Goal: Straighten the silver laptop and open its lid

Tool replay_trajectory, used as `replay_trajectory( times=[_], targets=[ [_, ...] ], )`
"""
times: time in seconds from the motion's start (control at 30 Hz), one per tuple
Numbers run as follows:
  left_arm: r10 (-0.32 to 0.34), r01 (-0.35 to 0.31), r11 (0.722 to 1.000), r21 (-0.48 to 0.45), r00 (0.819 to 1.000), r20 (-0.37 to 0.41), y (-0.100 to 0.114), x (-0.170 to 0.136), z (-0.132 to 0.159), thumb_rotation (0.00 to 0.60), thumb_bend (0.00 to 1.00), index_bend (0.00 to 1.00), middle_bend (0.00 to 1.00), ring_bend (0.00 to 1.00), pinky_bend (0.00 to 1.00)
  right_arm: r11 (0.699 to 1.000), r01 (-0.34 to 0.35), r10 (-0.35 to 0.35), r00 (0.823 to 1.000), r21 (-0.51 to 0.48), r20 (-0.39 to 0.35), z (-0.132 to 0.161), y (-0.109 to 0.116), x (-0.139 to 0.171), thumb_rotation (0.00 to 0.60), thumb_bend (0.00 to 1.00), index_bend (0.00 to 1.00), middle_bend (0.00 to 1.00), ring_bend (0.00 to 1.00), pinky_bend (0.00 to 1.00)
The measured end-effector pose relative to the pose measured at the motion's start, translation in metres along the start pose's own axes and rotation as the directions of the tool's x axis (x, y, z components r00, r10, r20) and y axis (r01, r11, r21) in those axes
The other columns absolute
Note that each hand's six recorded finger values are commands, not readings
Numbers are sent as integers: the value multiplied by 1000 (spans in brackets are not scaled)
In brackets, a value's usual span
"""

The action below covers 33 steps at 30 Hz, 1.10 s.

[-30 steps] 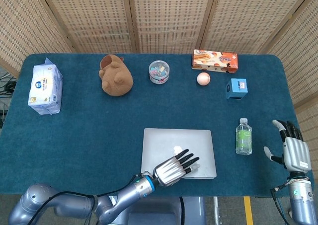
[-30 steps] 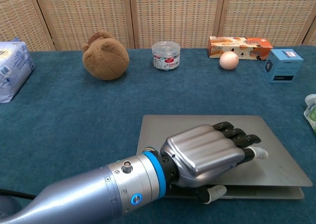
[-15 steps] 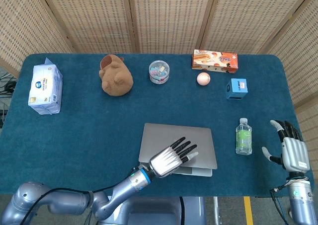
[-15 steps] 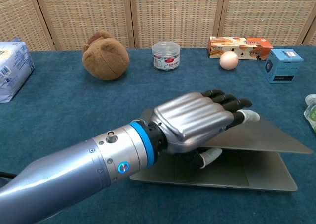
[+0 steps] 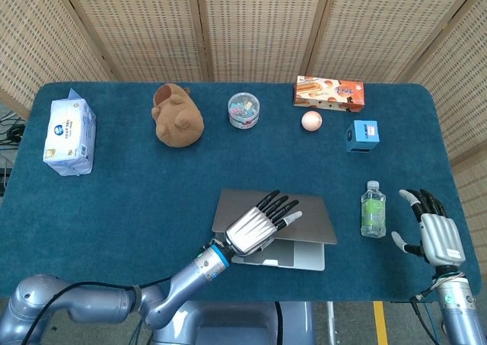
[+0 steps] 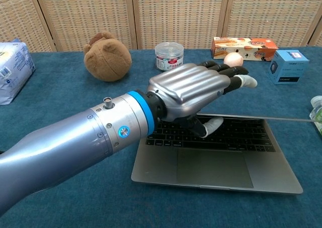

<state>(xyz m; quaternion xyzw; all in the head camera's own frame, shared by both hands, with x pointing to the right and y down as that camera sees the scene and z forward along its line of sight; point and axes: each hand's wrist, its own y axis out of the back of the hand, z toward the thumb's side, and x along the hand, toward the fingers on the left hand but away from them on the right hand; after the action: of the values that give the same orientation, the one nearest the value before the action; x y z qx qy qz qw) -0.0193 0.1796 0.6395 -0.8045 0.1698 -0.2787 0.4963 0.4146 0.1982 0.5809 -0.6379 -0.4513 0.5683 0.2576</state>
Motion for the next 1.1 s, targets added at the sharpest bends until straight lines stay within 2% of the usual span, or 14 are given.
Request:
replay_trajectory(
  times=[0.17, 0.33, 0.47, 0.7, 0.83, 0.97, 1.1],
  targets=[
    [-3, 3, 1000, 1, 1000, -10, 1, 1, -3, 600, 537, 76, 0, 0, 0, 999, -34, 35, 999, 12, -14, 3, -6, 3, 600, 311, 139, 180, 0, 96],
    [-1, 1, 1000, -6, 1000, -22, 3, 2, -8, 600, 537, 75, 0, 0, 0, 996, -83, 84, 996, 23, -42, 10, -15, 5, 600, 311, 200, 233, 19, 96],
    [3, -3, 1000, -8, 1000, -29, 5, 2, -10, 600, 537, 76, 0, 0, 0, 989, -140, 143, 986, 43, -89, 19, -24, 6, 600, 312, 258, 283, 67, 108],
    [7, -8, 1000, -8, 999, -38, 8, 2, -15, 600, 537, 76, 0, 0, 0, 978, -197, 205, 970, 72, -132, 27, -35, 7, 600, 337, 342, 357, 140, 171],
    [9, -10, 1000, -8, 999, -45, 10, 2, -18, 600, 537, 76, 0, 0, 0, 965, -247, 258, 951, 83, -171, 35, -47, 10, 600, 337, 365, 376, 159, 188],
    [12, -12, 1000, -9, 999, -51, 11, 2, -20, 600, 536, 75, 0, 0, 0, 946, -311, 325, 920, 96, -221, 44, -63, 13, 600, 337, 366, 376, 159, 188],
    [13, -13, 1000, -6, 998, -58, 12, 1, -23, 600, 537, 76, 0, 0, 0, 935, -344, 354, 896, 85, -266, 56, -74, 14, 600, 337, 366, 373, 159, 189]
  ],
)
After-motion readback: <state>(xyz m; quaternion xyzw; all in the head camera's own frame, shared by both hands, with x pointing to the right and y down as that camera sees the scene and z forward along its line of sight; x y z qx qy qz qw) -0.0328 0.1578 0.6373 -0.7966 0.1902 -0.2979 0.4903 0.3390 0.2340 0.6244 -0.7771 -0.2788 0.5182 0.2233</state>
